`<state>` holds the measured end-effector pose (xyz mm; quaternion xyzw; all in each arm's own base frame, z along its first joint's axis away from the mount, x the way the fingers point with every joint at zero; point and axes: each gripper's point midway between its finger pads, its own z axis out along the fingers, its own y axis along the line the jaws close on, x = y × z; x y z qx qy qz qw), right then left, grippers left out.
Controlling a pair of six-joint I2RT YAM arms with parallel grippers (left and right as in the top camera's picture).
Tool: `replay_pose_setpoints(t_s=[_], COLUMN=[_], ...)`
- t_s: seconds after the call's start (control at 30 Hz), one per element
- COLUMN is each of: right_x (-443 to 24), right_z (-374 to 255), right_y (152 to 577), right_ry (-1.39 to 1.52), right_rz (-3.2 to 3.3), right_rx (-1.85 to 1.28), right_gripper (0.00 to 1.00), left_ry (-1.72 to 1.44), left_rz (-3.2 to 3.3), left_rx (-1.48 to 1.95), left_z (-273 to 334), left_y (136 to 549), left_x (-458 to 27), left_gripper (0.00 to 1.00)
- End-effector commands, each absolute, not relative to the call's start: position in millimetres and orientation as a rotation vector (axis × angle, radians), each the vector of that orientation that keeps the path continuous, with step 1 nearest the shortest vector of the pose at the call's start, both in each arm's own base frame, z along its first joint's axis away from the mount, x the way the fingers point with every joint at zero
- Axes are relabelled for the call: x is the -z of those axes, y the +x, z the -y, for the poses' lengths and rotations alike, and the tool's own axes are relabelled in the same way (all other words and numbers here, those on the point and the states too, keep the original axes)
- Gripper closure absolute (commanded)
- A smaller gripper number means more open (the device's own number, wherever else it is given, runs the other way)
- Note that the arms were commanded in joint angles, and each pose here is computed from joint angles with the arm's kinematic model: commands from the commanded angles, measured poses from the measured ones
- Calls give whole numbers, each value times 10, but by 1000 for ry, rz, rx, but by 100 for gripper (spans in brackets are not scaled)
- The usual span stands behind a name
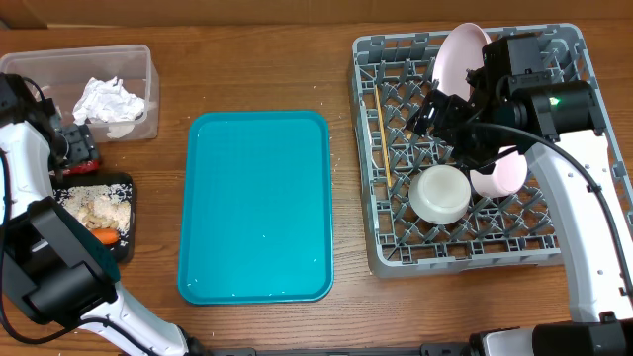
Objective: Sort waste into correct bins and load items into the dishwasher rack
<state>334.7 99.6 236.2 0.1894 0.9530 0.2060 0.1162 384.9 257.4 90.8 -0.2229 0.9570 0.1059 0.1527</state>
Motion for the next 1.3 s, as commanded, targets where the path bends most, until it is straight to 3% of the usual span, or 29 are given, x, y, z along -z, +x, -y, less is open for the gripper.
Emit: replay_pose_setpoints(t_s=[0.0, 0.63, 1.27], right_x=[-2453, -2453, -2453], right_z=[-1015, -1015, -1015], right_y=[3363, 3363, 3363], right_ry=[534, 534, 534], right_rz=[-2765, -2765, -2765], right_rx=[-618, -618, -618], right_gripper=[0, 0, 0], left_ry=[-533, -452, -483], left_rz=[-2754, -2673, -2588], left_rx=[-342, -381, -356], left_z=[-2589, -2634, -2638], left_y=[3855, 3966, 4075], left_x=[-881, -577, -508], left_gripper=[18, 13, 16])
